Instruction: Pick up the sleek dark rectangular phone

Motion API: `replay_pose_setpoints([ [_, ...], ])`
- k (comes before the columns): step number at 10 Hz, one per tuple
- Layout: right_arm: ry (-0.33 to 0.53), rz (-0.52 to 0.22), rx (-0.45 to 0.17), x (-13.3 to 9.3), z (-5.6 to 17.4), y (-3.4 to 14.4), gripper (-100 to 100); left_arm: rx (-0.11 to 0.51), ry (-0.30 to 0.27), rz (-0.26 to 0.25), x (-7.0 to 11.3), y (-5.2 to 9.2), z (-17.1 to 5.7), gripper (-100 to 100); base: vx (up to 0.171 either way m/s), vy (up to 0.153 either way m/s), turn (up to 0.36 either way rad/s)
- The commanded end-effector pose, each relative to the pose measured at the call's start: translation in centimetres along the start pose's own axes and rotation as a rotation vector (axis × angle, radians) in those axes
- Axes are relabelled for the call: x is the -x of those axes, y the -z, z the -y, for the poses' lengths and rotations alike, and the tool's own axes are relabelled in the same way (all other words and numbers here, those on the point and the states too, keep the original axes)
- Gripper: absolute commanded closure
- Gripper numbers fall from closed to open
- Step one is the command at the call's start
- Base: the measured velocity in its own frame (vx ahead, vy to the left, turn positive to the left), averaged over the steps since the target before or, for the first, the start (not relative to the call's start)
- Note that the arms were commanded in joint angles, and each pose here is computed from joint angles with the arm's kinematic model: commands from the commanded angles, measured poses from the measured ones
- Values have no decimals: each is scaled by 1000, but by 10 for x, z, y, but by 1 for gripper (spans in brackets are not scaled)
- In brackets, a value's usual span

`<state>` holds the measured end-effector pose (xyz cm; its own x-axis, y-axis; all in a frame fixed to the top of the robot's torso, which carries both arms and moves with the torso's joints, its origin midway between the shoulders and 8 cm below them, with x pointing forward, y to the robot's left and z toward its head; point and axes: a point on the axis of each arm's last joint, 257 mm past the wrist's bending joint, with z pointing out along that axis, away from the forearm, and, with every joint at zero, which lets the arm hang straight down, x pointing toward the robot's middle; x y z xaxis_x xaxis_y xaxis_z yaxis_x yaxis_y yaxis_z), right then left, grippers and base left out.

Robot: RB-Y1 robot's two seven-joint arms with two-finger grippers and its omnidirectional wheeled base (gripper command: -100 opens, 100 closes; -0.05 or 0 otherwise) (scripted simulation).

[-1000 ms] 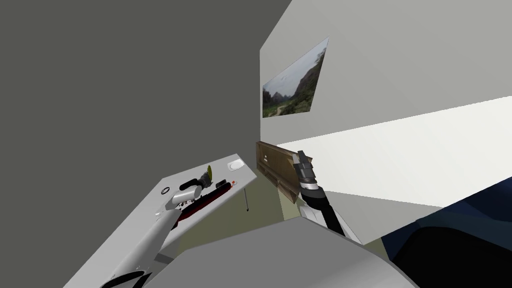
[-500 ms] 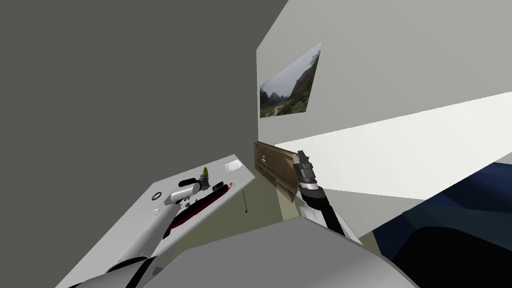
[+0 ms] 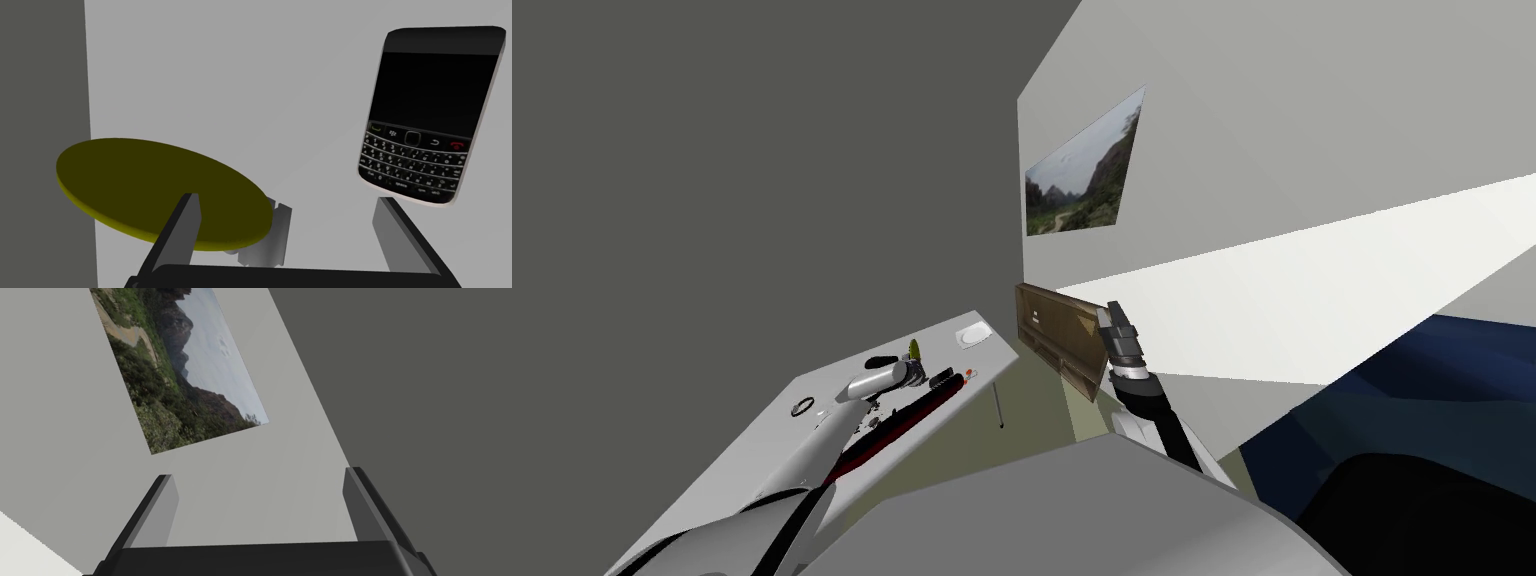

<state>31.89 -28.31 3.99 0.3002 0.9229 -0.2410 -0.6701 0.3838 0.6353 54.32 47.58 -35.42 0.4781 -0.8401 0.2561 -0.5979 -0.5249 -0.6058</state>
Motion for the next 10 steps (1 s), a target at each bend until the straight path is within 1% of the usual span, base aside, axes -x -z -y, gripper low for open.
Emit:
replay_pose_setpoints([
  [1,0,0,0,0,0,0,0,45,22,21,8,-1,-9,-100,13,7,-60],
  [2,0,0,0,0,0,0,0,78,54,34,13,-1,-8,-100,13,3,-118],
  [3,0,0,0,0,0,0,0,97,58,44,18,-1,-15,-100,9,7,-63],
  [4,0,0,0,0,0,0,0,133,90,56,23,0,-15,-100,8,7,-105],
  [5,0,0,0,0,0,0,0,148,94,64,26,-1,-21,-100,6,9,-58],
  [6,0,0,0,0,0,0,0,186,125,75,30,2,-23,-100,6,9,-116],
  [7,0,0,0,0,0,0,0,197,130,82,33,1,-27,-100,5,11,-64],
  [8,0,0,0,0,0,0,0,240,162,95,38,4,-32,-100,6,11,-122],
  [9,0,0,0,0,0,0,0,267,190,100,39,6,-33,-100,10,24,-192],
  [10,0,0,0,0,0,0,0,288,196,111,43,7,-41,-100,6,21,-66],
])
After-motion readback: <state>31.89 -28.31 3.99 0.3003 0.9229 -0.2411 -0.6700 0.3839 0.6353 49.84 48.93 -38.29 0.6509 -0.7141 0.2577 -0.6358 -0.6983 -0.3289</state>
